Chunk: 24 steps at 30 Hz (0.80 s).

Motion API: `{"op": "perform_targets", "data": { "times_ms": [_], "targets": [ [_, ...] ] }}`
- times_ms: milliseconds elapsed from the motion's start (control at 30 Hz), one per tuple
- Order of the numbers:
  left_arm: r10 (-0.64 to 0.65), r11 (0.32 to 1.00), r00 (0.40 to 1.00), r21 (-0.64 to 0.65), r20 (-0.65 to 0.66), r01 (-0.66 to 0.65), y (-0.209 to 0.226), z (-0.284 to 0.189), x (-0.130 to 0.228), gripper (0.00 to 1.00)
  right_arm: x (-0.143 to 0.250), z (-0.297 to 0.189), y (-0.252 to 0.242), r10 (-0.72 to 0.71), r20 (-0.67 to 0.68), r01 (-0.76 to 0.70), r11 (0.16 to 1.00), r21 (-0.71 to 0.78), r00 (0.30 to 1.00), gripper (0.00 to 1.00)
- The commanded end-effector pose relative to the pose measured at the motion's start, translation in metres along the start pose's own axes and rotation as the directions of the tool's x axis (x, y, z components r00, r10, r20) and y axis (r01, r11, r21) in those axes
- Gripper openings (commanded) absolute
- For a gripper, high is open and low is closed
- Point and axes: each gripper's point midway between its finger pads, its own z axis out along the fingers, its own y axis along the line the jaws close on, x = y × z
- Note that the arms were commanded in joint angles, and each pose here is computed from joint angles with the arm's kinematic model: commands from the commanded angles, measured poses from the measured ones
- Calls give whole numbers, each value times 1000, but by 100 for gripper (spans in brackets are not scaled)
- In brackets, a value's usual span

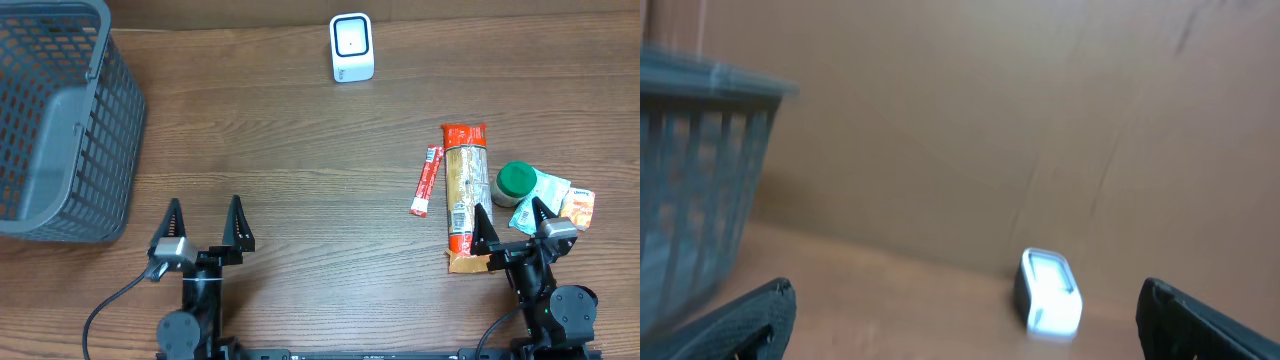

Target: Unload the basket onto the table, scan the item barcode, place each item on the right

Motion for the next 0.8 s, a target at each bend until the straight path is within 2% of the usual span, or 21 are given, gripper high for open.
{"op": "perform_targets", "data": {
  "times_ms": [0, 133, 200, 433, 767],
  "targets": [
    [7, 1000, 997, -28, -74, -9, 7, -2, 20, 100, 1, 0, -1, -4, 6, 4, 1000, 3, 1000, 100],
    [41, 997, 970, -55, -239, -56, 16, -8, 60, 100, 1, 0, -1, -4, 6, 4, 1000, 3, 1000, 100],
    [81, 994, 956, -50, -281, -99, 18, -11, 69, 100, 1, 0, -1, -4, 6, 4, 1000, 3, 1000, 100],
    [265, 962, 921, 18, -285, -271, 15, -11, 70, 100, 1, 0, -1, -4, 6, 4, 1000, 3, 1000, 100],
    [269, 961, 920, 17, -284, -276, 15, -11, 70, 100, 1, 0, -1, -4, 6, 4, 1000, 3, 1000, 100]
  ]
}}
